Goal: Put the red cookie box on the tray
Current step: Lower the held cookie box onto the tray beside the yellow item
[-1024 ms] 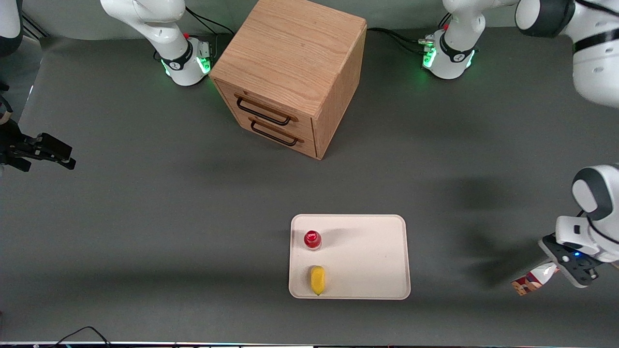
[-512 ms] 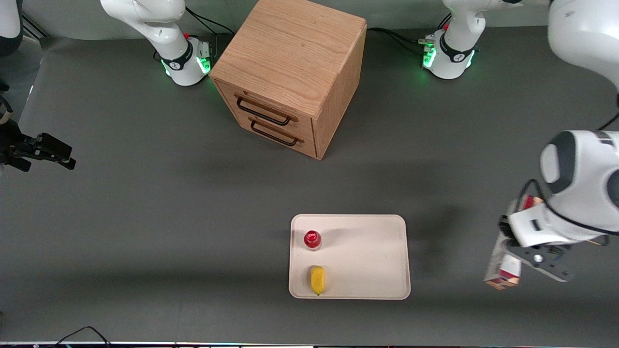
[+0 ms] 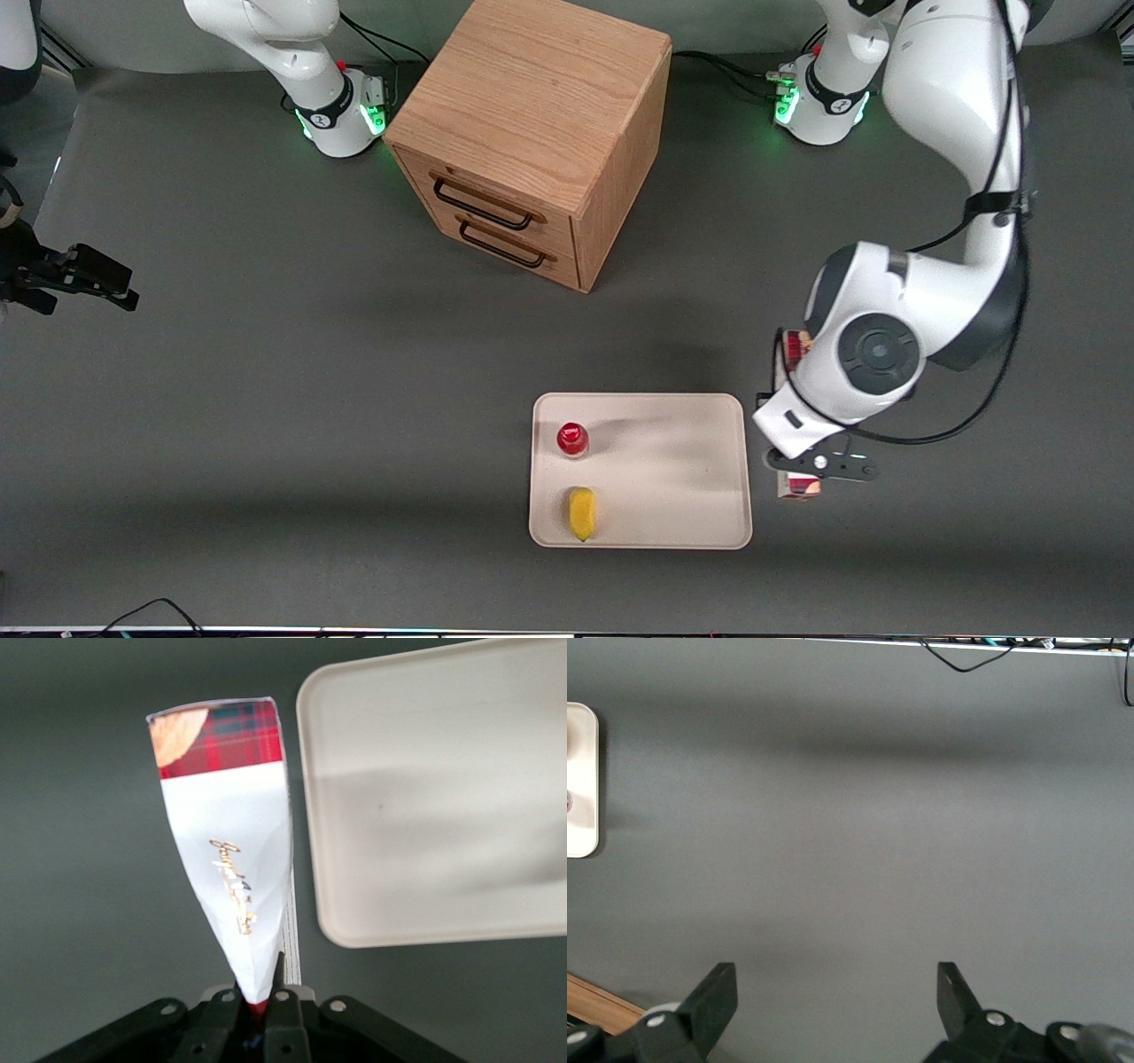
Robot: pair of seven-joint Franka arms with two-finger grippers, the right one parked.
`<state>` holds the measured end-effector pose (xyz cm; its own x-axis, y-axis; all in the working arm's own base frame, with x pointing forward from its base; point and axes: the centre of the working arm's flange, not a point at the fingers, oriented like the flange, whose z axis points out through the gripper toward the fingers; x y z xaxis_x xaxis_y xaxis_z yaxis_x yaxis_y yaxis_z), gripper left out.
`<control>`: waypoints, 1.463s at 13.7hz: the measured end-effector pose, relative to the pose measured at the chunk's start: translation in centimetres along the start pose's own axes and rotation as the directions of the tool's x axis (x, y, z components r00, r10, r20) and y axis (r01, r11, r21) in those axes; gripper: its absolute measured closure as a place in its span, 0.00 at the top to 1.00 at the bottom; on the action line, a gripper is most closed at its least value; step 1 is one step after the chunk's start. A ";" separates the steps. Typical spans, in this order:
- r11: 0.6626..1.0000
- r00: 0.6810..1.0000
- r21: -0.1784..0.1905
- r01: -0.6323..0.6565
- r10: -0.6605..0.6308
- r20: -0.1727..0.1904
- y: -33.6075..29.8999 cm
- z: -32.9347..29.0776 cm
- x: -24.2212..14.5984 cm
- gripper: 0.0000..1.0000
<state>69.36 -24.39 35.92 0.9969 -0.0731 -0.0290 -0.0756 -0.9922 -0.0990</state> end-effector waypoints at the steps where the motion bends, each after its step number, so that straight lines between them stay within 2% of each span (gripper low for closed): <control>1: 0.998 0.999 -0.016 0.054 -0.054 -0.001 1.7 2.0 0.7 0.05; 2: 0.996 0.996 -0.034 0.085 -0.086 -0.015 2.8 3.4 1.2 0.05; 4: 0.989 0.989 -0.087 0.120 -0.127 -0.079 5.0 5.8 2.6 0.05; 6: 0.984 0.982 -0.122 0.127 -0.142 -0.121 6.3 8.3 3.4 0.05; 8: 0.984 0.982 -0.124 0.130 -0.145 -0.120 6.5 10.0 3.7 0.05; 12: 0.985 0.985 -0.107 0.132 -0.143 -0.100 6.3 11.9 3.6 0.05; 13: 0.987 0.985 -0.095 0.126 -0.136 -0.105 6.2 12.1 3.6 0.12; 15: 0.993 0.986 -0.057 0.104 -0.111 -0.126 6.1 12.1 3.7 0.33; 16: 0.993 0.986 -0.052 0.102 -0.108 -0.130 6.0 12.0 3.7 0.46; 19: 0.989 0.981 -0.076 0.128 -0.137 -0.136 5.6 9.9 4.0 0.78; 20: 0.987 0.981 -0.075 0.139 -0.147 -0.125 5.1 8.5 4.1 0.89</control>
<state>72.84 -28.92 26.89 0.9920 0.0617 0.1101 0.0651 -0.9975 -0.0271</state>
